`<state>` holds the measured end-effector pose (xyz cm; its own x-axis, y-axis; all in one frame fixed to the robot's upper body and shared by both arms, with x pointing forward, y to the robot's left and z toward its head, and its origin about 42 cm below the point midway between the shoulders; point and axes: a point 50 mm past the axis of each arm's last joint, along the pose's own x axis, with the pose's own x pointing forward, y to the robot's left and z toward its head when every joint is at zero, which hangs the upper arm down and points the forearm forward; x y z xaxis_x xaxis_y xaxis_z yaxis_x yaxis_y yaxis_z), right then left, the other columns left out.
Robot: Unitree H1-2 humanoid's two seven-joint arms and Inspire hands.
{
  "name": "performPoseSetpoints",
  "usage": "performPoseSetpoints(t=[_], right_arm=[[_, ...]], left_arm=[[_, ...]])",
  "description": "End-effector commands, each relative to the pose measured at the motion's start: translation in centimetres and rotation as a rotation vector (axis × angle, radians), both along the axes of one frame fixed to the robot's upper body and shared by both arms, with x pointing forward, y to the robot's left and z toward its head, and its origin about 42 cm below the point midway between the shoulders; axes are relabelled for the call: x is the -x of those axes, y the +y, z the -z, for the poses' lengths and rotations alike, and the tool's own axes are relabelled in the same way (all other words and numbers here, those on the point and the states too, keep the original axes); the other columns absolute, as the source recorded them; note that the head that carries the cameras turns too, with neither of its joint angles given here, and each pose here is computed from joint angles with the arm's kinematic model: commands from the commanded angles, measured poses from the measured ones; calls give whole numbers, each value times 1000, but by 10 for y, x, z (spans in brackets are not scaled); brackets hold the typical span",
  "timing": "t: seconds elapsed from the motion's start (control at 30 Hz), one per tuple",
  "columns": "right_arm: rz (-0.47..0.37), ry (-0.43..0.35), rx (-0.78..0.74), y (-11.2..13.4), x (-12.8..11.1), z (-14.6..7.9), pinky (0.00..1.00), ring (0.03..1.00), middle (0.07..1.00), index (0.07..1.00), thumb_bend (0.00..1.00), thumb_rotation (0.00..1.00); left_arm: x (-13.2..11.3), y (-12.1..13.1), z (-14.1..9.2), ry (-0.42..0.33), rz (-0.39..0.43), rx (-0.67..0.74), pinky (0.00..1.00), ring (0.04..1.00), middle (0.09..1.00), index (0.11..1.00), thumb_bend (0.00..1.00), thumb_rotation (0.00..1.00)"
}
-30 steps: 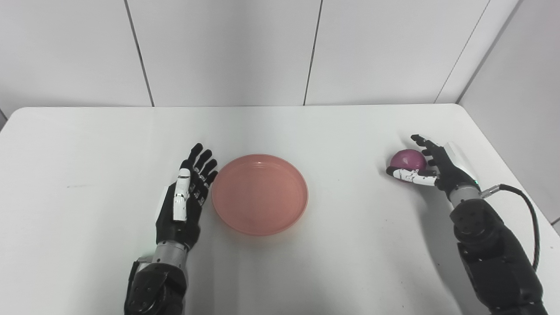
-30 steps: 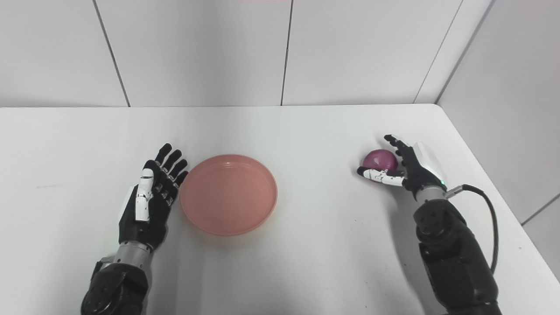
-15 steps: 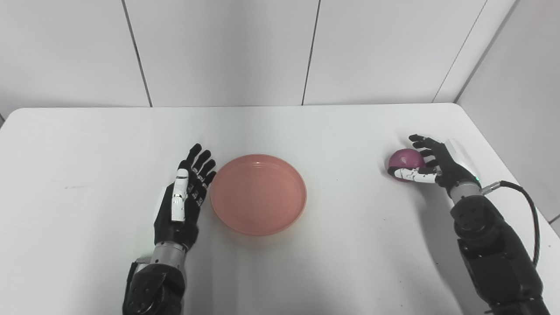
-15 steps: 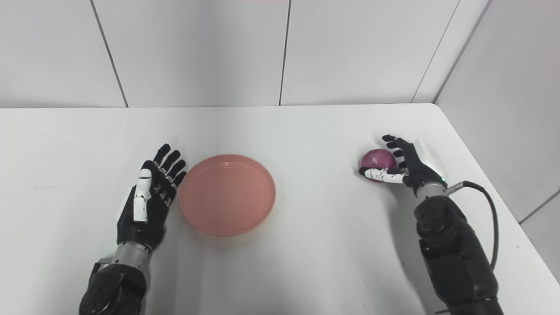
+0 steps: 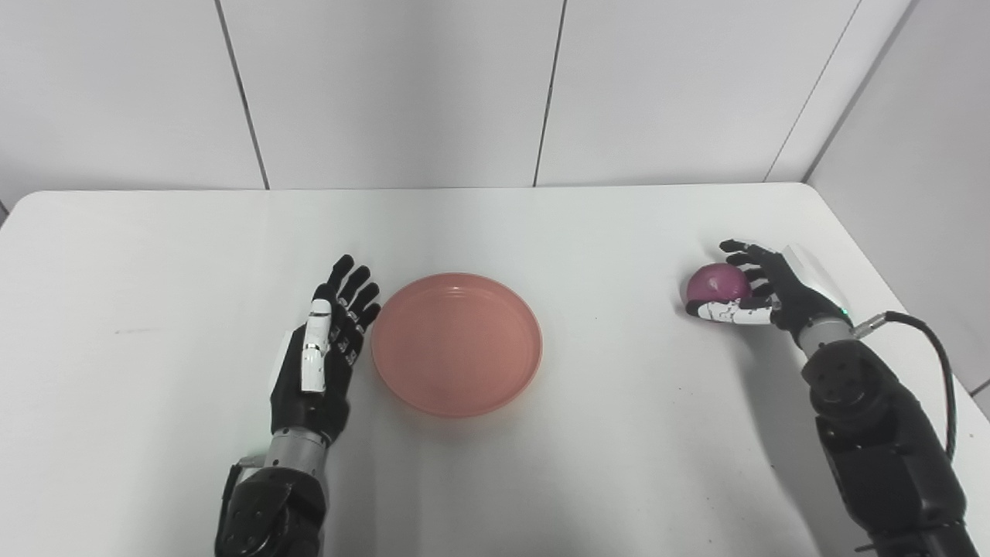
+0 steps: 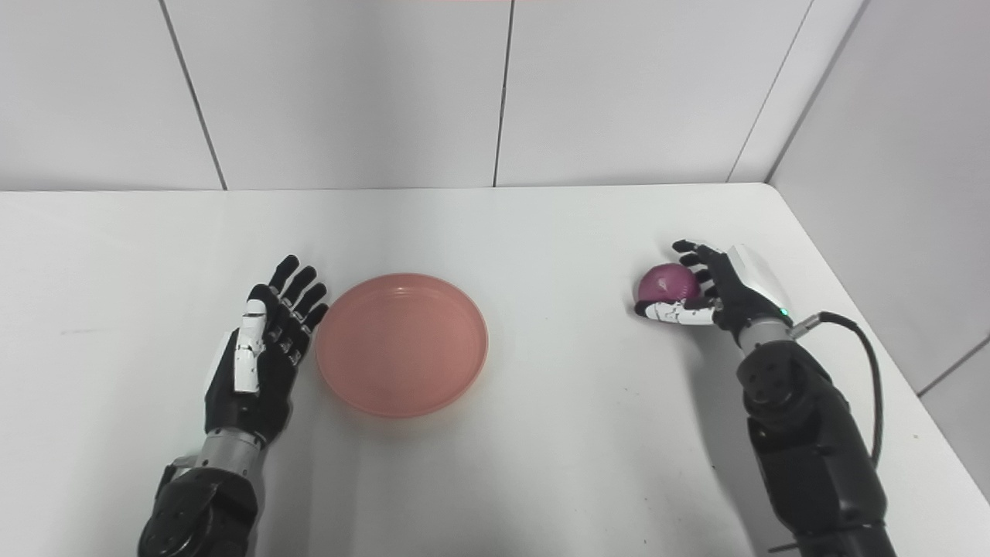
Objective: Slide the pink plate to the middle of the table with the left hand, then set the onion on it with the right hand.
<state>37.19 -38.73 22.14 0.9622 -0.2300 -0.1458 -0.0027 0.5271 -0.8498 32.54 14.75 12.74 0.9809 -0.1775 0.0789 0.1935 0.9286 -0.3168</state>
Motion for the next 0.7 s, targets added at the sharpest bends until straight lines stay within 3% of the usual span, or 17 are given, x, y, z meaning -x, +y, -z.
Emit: performPoseSetpoints(t=[0.0,0.37,0.5,0.67], right_arm=[[-6,3,-5,1,-1,-8,682,785,830,854,1000,298],[4,-41,16,4,2,-8,669,710,738,739,960,162],[6,-60,25,6,4,-9,570,604,645,635,900,65],[-2,-74,46,6,4,-8,523,560,600,579,873,17]], left_arm=[[4,2,7,49,-8,5,939,938,945,925,448,1000],[5,2,7,51,-13,5,933,932,941,924,449,1000],[5,2,6,52,-13,4,932,932,940,922,447,1000],[5,3,7,48,-11,4,937,935,942,924,442,1000]])
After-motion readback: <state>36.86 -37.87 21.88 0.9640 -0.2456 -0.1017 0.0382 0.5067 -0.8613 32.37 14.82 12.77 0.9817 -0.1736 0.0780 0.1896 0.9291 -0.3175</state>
